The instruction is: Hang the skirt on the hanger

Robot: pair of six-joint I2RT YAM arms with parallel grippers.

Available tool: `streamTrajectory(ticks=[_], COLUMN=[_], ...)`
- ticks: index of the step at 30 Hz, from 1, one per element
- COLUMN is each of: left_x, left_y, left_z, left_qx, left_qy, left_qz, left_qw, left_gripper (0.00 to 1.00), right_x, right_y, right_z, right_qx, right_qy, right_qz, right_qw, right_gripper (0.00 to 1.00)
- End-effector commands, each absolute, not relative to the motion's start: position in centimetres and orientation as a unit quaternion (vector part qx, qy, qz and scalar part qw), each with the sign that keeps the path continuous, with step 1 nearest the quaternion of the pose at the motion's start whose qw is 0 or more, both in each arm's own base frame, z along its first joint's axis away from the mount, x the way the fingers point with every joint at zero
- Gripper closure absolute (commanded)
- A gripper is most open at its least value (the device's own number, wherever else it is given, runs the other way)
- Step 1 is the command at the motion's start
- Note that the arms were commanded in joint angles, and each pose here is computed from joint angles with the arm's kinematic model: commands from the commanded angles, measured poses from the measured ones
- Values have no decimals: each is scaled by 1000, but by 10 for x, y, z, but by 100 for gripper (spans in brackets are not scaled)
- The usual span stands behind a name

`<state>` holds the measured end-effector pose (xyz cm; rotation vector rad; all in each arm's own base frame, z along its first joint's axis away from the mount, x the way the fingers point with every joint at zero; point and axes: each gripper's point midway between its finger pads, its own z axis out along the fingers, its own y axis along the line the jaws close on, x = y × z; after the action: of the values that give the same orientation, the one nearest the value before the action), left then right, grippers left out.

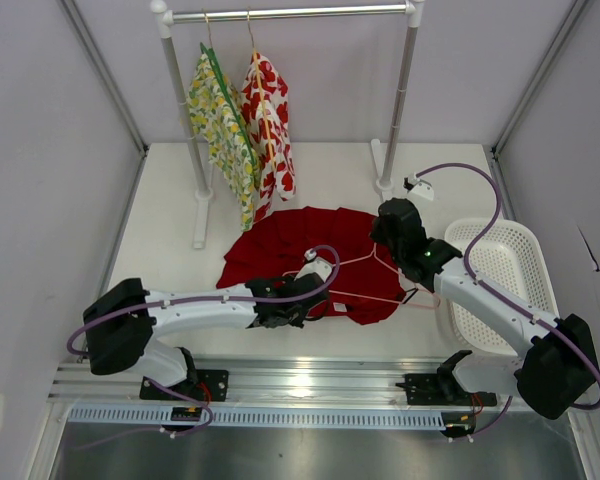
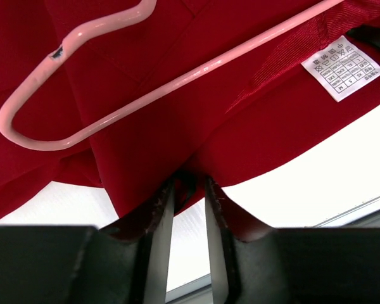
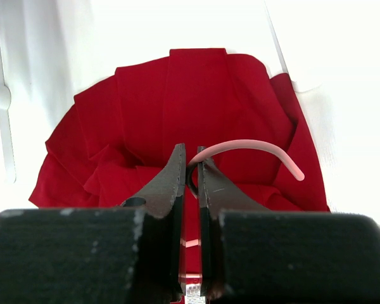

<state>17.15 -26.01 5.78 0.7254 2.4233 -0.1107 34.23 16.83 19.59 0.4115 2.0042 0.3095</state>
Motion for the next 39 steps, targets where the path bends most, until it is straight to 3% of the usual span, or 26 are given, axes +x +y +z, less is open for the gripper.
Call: streamTrajectory(ticks=[1,13,24,39], left_x=[184,186,199,241], left_y=[-270,-269,-277,-250], left_z=[72,76,103,86], left_qx=[269,272,201,59], left_qy=[906,903,893,900], left_qz=[-46,-48,-215,-260], left_qw=[324,329,341,344], left_gripper=[75,100,100,100], right_x=[346,347,345,341], right_y=[164,165,165,159], right_z=[211,212,218,224], right_qx=[182,180,182,188], right_qy=[823,822,818,814], right_qz=[128,129,136,136], right_qw=[523,524,528,533], right_gripper=[100,100,100,100])
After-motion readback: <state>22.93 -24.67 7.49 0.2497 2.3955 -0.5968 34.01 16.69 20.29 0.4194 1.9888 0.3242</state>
